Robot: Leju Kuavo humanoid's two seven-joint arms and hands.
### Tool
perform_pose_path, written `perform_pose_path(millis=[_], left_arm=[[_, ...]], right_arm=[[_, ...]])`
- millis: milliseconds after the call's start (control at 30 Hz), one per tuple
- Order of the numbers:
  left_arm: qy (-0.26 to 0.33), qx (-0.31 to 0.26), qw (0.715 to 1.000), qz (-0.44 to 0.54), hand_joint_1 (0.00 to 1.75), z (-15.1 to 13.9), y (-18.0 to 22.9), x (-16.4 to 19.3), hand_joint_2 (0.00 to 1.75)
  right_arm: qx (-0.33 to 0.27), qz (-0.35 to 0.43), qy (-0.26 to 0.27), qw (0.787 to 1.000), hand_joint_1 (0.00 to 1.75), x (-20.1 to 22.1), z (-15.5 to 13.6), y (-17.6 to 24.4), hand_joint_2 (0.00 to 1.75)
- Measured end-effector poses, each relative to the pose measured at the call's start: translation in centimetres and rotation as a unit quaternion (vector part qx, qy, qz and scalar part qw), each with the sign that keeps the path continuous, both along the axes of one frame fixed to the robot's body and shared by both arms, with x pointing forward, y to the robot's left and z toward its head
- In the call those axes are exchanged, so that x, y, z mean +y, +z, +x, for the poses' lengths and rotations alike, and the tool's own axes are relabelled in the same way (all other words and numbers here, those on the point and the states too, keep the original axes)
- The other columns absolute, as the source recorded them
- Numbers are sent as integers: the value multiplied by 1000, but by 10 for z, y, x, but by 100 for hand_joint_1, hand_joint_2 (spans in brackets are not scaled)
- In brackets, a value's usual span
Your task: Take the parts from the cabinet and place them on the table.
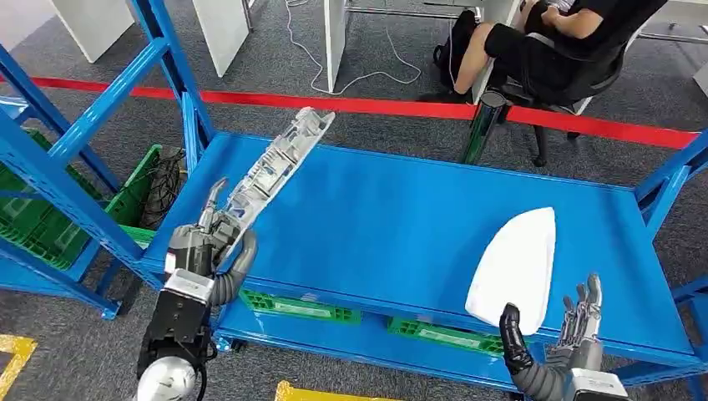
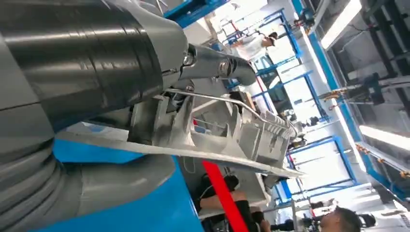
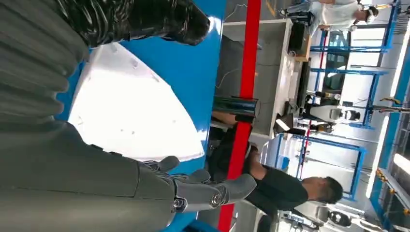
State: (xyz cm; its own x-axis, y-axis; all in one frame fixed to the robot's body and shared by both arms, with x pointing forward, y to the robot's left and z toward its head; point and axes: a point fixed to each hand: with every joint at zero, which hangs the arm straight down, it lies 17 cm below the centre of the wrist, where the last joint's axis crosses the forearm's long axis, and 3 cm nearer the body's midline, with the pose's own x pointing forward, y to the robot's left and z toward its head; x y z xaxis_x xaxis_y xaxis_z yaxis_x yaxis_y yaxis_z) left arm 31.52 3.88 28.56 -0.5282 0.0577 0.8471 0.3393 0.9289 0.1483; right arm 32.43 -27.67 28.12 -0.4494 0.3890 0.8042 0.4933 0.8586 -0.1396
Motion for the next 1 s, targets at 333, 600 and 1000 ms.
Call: perform_pose_path(millis=[333,600,1000], left_arm=[[5,-6,1000,-13,175,-2,6,6,175],[3,-13,1000,-24,175,-5,11,8,175],[1,-14,999,-31,161,-7,15,9,175]], right_arm=[[-6,0,1,1000,0,0,-4,2,175],[-10,1,1,1000,0,0,-5,4,175],[-11,6,0,1000,0,1,-6,5,175]])
